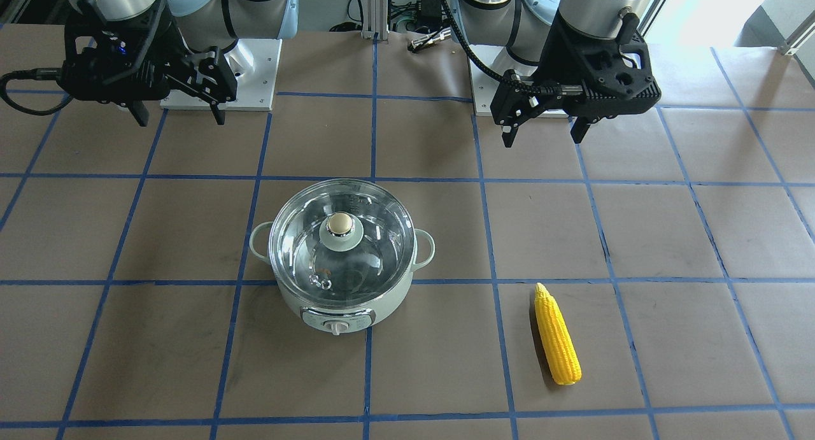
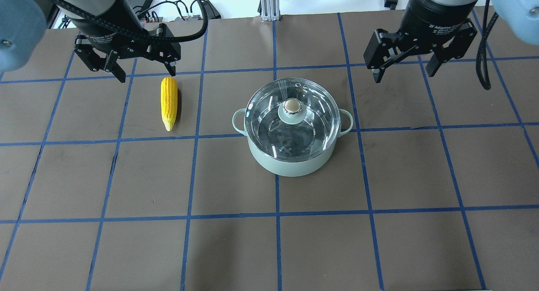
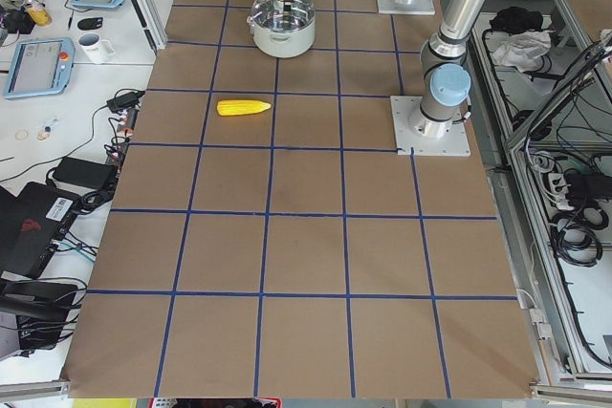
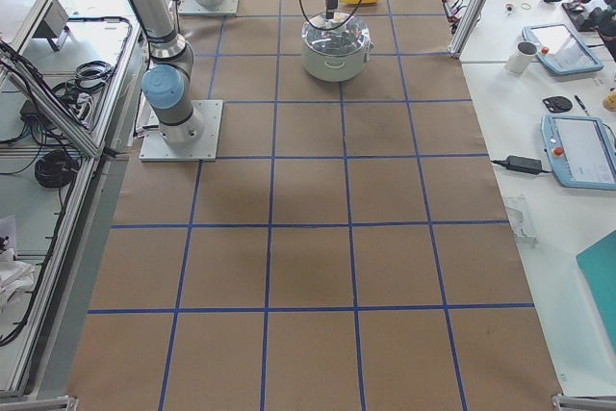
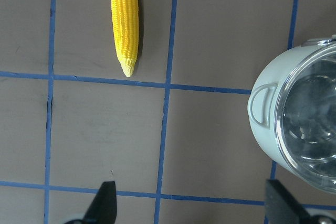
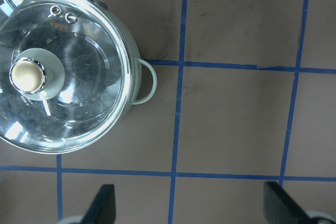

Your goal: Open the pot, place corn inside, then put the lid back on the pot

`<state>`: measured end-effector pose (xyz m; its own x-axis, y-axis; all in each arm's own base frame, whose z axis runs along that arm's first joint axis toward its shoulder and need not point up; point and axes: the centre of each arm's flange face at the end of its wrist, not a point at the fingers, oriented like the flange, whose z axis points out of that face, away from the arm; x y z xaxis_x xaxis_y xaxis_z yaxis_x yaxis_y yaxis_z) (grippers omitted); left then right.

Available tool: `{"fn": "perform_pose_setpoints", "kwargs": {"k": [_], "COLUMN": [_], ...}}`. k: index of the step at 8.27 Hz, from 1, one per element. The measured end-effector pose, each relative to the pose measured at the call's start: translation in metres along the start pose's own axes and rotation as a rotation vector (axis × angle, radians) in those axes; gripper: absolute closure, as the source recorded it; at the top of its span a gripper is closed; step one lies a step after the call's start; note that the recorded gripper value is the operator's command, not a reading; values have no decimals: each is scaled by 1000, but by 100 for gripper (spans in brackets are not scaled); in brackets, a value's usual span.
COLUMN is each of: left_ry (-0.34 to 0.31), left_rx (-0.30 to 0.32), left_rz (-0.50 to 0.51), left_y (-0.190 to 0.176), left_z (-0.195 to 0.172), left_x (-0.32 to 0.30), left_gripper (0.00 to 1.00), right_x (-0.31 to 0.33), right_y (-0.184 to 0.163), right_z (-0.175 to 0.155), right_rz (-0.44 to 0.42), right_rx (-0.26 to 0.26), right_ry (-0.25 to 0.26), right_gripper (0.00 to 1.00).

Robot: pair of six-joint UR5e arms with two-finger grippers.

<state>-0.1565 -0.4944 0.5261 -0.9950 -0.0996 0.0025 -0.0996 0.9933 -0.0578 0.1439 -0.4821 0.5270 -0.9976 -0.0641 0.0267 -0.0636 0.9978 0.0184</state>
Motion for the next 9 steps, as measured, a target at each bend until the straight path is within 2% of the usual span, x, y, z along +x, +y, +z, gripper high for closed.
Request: {"fn": "perform_pose_setpoints", "kwargs": {"k": [3, 6, 7, 9], "left_ry": [-4, -5, -5, -8], "left_rx": [-18, -9, -10, -43], "left_rz": [6, 91, 104, 103], "left_y": [-8, -19, -28, -62], "left_z": [11, 15, 23, 60], "left_x": [1, -6, -13, -39], "left_gripper": [0, 0, 0, 0], "right_x": [4, 4, 2, -32], "right_y": [3, -2, -10, -45], "right_z": [1, 13, 31, 80], "right_rz": [-14, -10, -10, -48], "right_rx": [-10, -30, -38, -8], "right_ry": [-3, -3, -4, -10], "right_gripper": [0, 0, 0, 0]}}
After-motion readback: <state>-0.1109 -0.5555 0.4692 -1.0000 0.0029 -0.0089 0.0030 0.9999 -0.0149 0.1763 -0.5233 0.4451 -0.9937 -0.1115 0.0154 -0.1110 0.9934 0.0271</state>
